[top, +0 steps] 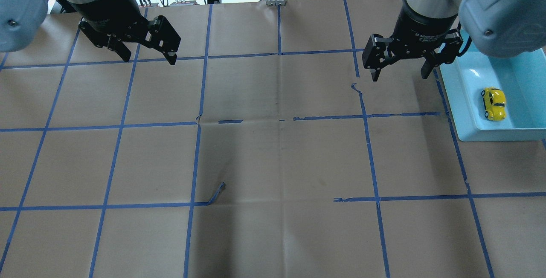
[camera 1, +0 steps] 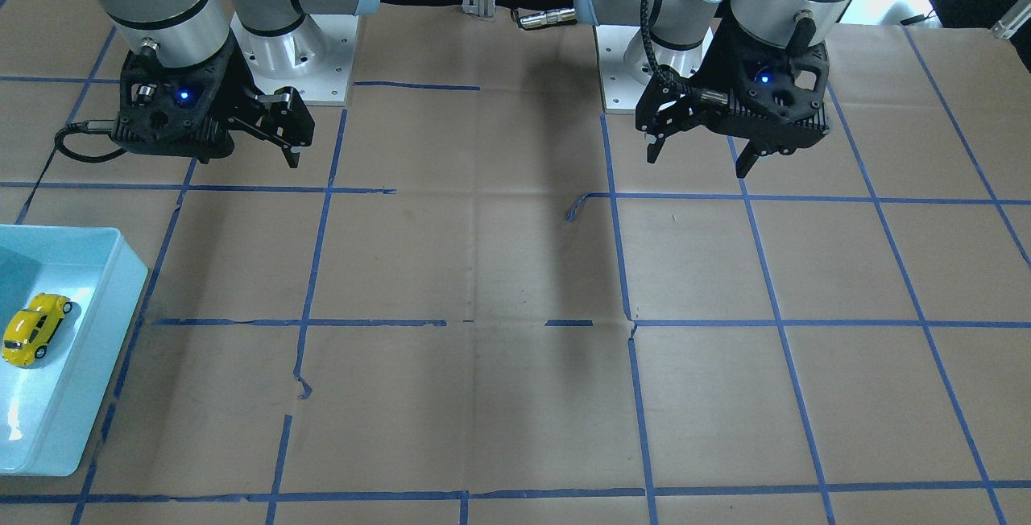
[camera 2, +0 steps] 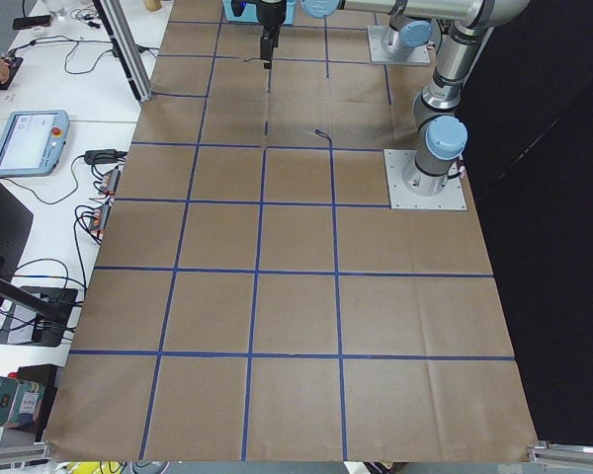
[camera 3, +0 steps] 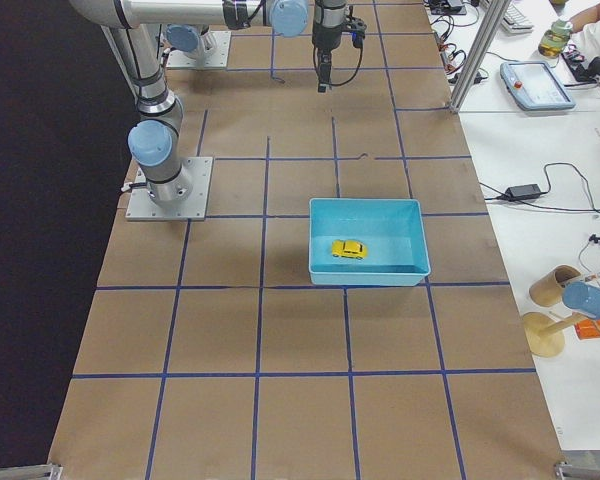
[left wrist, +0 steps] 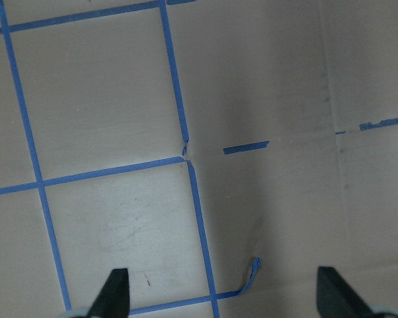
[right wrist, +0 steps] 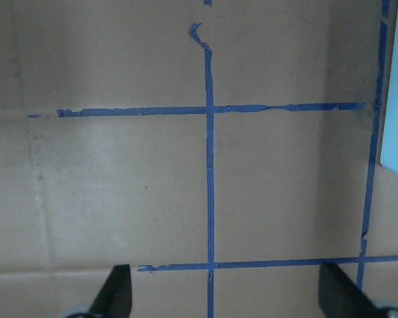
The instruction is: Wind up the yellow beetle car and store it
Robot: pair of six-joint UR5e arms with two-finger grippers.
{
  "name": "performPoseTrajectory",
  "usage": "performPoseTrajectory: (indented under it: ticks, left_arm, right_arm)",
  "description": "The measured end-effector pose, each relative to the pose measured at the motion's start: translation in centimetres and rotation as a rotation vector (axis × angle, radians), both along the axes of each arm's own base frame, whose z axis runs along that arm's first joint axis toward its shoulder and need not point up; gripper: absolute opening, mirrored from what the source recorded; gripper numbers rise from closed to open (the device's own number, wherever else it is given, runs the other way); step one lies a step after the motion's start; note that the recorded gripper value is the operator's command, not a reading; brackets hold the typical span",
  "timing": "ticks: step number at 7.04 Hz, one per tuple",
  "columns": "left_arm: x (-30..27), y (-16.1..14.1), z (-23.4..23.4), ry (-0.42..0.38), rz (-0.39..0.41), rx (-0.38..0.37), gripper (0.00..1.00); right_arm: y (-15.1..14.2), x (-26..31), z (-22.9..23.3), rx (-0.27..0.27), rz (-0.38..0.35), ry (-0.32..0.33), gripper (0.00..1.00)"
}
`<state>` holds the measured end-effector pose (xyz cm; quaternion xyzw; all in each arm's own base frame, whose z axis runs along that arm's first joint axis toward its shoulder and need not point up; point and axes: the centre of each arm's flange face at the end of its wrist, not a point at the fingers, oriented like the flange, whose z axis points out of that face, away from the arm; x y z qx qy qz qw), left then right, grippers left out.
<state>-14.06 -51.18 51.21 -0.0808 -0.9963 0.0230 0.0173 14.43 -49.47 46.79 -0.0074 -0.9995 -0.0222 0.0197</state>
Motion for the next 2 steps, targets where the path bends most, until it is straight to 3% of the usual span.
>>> performPoseTrajectory:
  ticks: [2]
  left_arm:
    - [0.02,-0.02,0.03,0.000,0.000,-0.001,0.99]
  right_arm:
    - [0.05,-0.05,-0.08,0.001,-0.002,0.005,1.00]
